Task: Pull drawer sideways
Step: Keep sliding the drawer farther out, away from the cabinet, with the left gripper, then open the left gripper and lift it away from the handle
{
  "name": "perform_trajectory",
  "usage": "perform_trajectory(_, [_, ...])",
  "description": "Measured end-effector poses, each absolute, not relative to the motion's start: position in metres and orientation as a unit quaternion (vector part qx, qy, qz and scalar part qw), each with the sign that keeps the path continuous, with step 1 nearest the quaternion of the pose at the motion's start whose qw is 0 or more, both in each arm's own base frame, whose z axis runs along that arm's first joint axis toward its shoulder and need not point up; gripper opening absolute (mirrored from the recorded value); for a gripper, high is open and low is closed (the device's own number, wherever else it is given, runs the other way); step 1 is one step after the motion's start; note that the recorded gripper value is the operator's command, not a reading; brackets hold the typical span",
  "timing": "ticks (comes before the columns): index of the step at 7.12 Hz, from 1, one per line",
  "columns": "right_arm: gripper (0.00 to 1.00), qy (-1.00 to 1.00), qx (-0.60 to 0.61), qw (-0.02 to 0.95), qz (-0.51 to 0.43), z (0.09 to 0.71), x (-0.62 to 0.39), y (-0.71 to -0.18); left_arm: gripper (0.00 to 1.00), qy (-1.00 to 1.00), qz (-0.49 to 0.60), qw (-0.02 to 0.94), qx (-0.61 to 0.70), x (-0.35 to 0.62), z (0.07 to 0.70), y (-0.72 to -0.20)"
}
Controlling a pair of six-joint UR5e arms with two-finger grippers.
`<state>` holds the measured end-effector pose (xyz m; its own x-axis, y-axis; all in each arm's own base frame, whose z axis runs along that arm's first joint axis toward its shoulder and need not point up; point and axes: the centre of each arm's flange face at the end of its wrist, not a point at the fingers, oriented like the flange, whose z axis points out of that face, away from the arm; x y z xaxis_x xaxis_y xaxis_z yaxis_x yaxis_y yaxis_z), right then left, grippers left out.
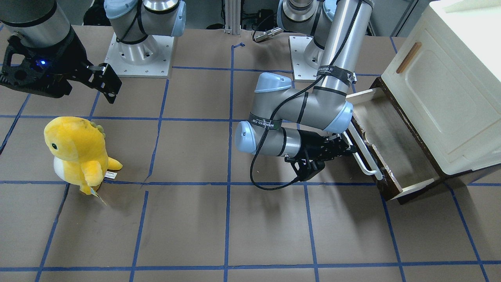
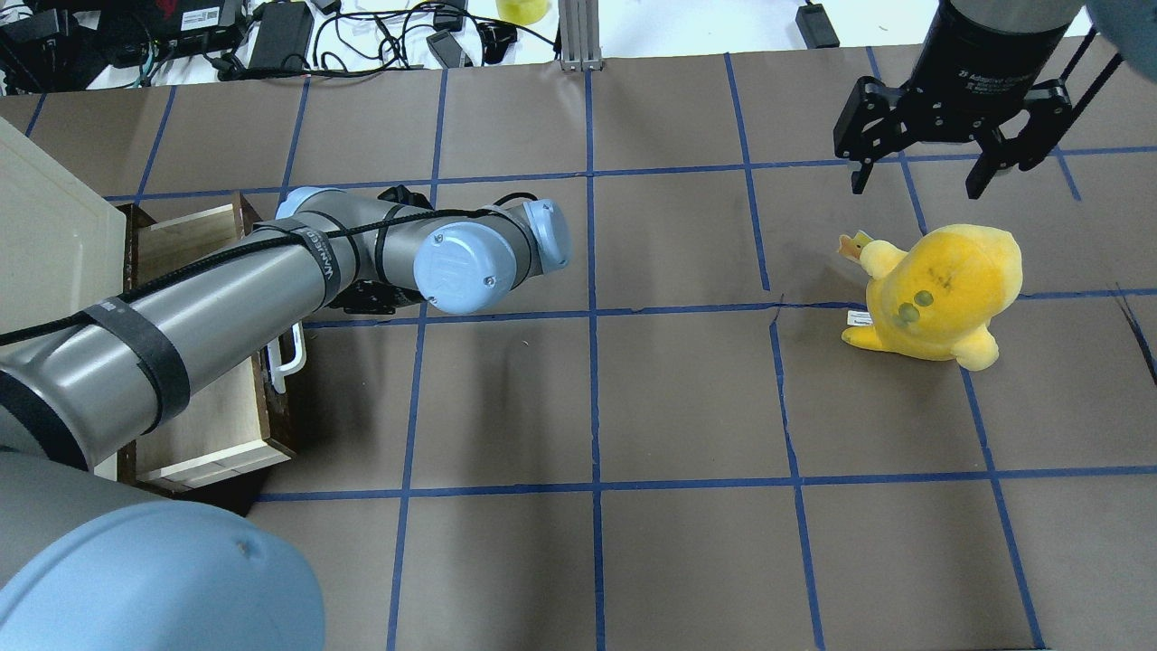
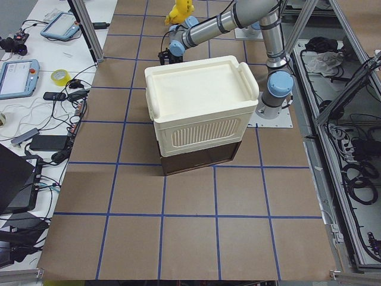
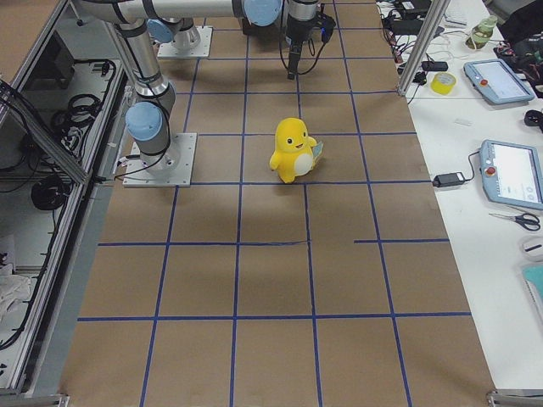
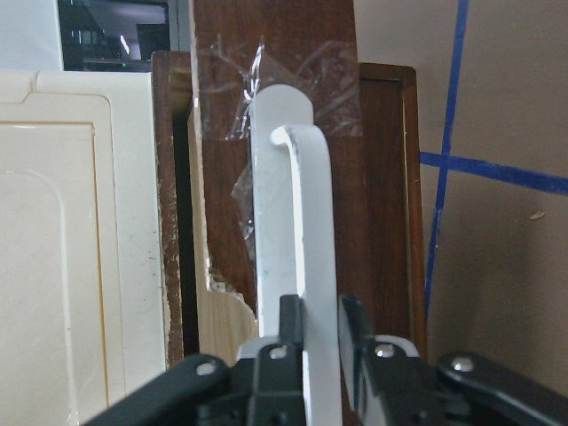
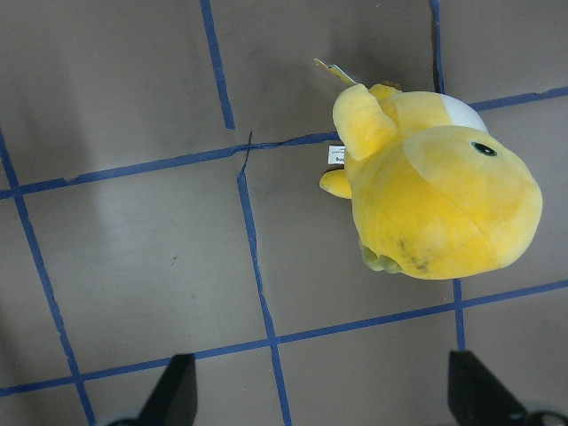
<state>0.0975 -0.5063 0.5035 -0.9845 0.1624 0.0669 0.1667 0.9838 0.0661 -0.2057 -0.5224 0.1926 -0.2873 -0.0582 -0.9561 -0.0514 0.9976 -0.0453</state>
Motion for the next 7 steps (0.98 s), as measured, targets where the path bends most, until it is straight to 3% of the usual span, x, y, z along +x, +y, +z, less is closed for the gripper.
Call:
perform_trajectory(4, [1.00, -0.995, -0.083, 0.031, -0.036, 0.503, 0.097, -0.506, 0.84, 0.828, 0.017, 0.561, -0.003, -0.226, 0.238, -0.527])
perform_trajectory(7, [1.00, -0.995, -0.083, 0.031, -0.036, 0.504, 0.097, -0.506, 0.92, 0.908, 0.037, 0.417, 0.012, -0.248, 0.307, -0.535])
